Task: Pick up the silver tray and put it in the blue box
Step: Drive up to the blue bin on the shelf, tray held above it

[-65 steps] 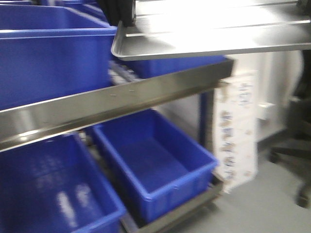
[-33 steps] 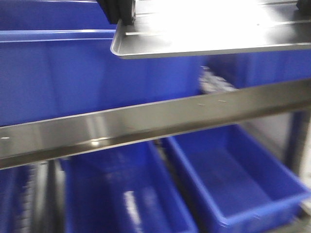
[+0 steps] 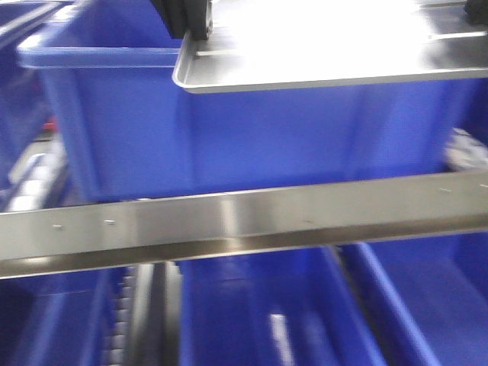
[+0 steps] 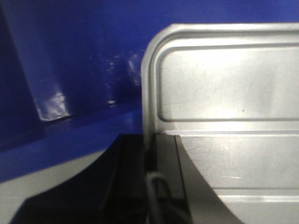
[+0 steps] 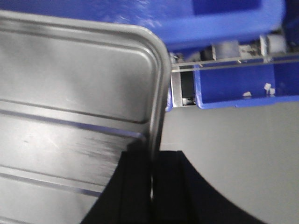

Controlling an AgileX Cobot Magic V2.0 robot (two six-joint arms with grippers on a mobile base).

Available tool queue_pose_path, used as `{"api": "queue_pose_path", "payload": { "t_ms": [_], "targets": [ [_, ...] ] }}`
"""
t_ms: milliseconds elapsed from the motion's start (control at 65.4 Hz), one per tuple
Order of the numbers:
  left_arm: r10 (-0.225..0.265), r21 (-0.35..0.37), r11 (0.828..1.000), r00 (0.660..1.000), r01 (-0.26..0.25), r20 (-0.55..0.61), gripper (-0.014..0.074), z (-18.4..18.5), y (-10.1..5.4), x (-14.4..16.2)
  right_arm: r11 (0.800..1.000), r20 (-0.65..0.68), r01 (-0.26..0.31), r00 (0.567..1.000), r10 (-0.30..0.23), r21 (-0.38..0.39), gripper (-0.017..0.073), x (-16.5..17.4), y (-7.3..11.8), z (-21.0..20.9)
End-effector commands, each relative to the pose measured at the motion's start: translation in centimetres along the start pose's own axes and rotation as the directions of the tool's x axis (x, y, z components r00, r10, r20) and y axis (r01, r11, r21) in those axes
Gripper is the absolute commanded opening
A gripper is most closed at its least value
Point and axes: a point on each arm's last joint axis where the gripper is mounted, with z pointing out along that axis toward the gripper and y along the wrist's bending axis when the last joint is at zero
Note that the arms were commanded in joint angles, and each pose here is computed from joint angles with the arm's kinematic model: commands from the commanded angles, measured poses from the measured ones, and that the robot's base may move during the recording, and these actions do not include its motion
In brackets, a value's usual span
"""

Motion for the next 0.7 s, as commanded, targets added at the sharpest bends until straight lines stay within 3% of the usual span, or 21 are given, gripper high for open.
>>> {"api": "queue_pose_path", "payload": {
  "t_ms": [0, 688],
  "targets": [
    [0.029, -0.022, 0.999, 0.997, -0.028, 0.073, -0.0105, -2.86, 1.05, -0.64, 1.0, 0.132, 0.027, 0.991, -0.028, 0.009, 0.0059, -1.14, -0.47, -2.14],
    [0.02, -0.027, 0.999, 0.997, -0.018, 0.068, -0.0105, -3.5, 1.18, -0.81, 1.0, 0.132, 0.027, 0.991, -0.028, 0.009, 0.0059, -1.14, -0.47, -2.14]
  ]
}}
